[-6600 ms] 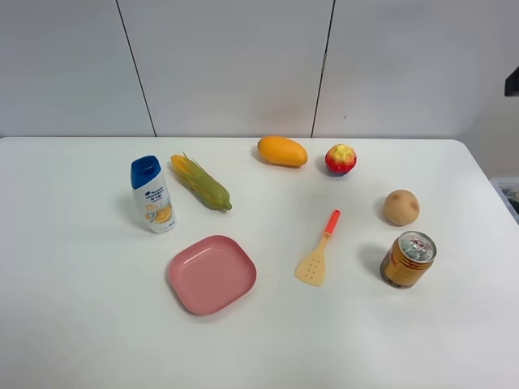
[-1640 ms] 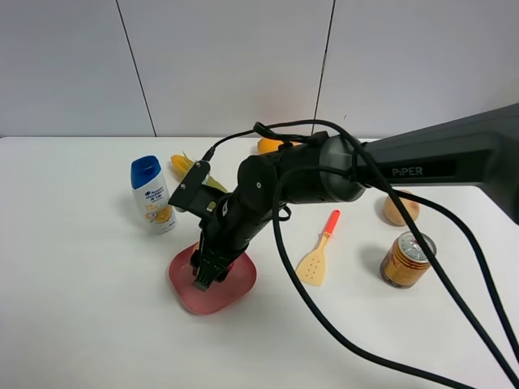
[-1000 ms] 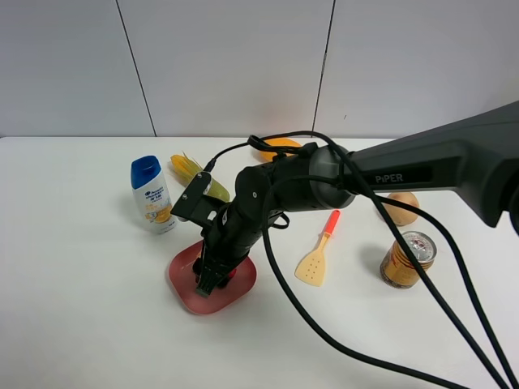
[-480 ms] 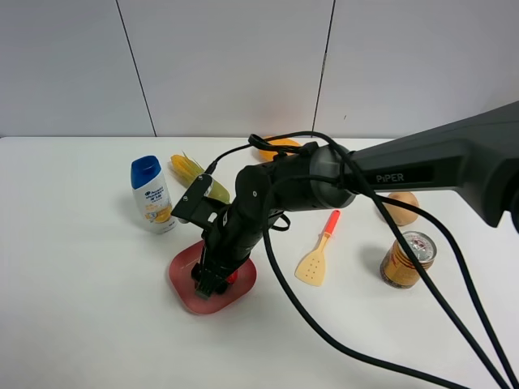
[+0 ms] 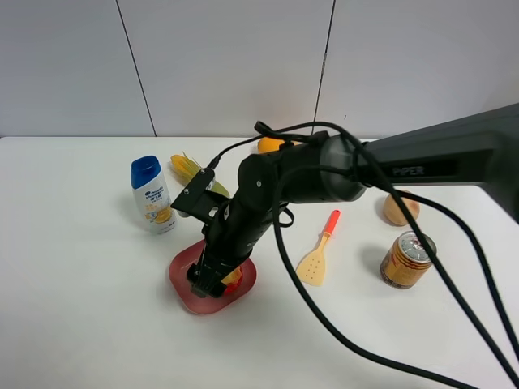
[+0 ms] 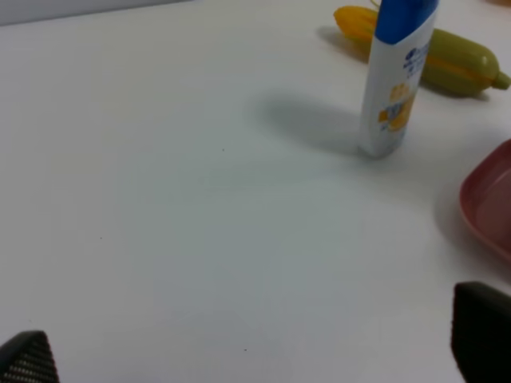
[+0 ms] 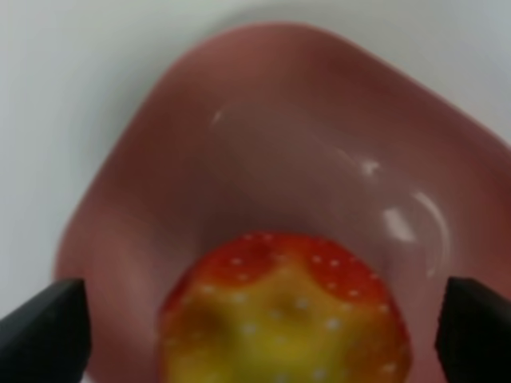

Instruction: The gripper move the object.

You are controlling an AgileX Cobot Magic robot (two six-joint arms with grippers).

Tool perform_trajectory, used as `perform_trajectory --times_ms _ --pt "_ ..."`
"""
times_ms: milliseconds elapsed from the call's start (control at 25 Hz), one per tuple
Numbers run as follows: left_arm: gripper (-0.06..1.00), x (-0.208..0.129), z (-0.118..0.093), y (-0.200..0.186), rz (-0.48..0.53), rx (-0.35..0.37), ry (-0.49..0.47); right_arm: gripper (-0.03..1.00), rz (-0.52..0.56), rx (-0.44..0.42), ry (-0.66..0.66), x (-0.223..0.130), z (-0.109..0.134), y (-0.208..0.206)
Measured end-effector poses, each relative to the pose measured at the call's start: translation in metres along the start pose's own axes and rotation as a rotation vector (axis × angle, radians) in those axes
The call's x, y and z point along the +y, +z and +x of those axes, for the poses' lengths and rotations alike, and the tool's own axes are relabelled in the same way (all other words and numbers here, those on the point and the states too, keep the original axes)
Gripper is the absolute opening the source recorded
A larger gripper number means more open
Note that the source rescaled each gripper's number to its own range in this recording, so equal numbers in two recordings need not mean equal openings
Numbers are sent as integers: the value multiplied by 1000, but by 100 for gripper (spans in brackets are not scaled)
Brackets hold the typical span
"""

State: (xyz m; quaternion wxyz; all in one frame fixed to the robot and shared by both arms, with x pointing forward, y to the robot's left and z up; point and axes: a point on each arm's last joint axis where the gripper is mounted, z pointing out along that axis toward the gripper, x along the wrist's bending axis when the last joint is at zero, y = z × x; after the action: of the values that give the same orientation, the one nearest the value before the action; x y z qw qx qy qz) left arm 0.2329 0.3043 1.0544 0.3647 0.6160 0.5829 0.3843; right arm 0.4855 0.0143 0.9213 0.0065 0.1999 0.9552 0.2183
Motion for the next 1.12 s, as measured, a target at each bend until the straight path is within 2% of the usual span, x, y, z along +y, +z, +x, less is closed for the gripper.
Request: perform_trajectory --times_ms 80,160,400,520,760,880,960,1120 --pt "100 0 0 0 0 0 0 85 -5 12 19 3 5 -22" --pt "100 0 0 0 0 0 0 94 -8 8 33 5 9 -44" --pt "100 0 0 0 0 0 0 99 -54 -88 52 4 18 -124" --pt "100 0 0 0 0 0 0 99 -49 -184 59 -5 19 -163" --pt "100 0 0 0 0 0 0 99 19 -498 20 -31 9 -226" --pt "100 0 0 0 0 0 0 99 47 -612 -9 -39 3 -243" --pt "100 0 0 0 0 0 0 99 51 -629 6 -43 -5 -249" --pt "100 0 0 0 0 0 0 99 40 -538 66 -55 -31 -261"
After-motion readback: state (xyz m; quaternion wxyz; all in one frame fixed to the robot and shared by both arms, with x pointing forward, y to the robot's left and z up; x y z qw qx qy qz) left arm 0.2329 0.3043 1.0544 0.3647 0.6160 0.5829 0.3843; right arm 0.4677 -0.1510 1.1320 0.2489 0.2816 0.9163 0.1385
